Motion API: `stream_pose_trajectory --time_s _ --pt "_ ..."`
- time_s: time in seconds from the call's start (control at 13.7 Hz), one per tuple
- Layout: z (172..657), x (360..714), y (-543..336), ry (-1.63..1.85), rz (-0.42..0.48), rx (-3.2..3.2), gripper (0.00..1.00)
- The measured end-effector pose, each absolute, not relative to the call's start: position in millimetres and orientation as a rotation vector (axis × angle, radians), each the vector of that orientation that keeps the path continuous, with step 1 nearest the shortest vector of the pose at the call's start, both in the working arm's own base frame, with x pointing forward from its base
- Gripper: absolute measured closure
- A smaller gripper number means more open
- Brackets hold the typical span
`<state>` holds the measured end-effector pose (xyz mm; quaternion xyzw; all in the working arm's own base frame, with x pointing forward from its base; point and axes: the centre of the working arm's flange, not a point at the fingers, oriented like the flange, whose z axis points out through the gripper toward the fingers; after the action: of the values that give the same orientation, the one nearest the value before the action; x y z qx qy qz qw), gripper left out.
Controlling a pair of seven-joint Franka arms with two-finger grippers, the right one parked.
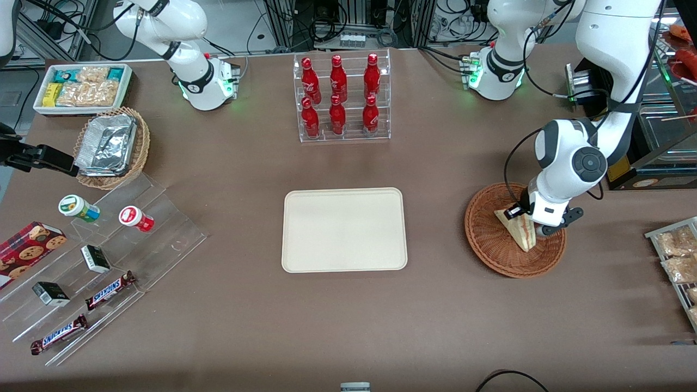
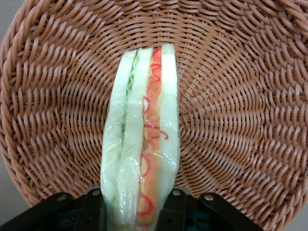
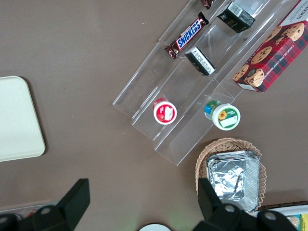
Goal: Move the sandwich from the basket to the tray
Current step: 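Lower the left gripper around the sandwich and close on it, then lift the sandwich and carry it with the left gripper to the white tray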
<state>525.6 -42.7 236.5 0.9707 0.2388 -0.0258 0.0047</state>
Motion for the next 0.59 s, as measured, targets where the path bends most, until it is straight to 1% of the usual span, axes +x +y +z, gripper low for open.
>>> stream_pose_trajectory --time_s 0.22,0.29,0.37,0.59 --pt "240 529 -47 0.736 -0.071 3.042 0.69" --pt "245 532 -50 0.728 -0.077 3.045 0.73" --pt "254 537 -55 0.715 -0.096 3.054 0.79" --pt "302 559 -88 0.628 -0.169 3.096 0.81"
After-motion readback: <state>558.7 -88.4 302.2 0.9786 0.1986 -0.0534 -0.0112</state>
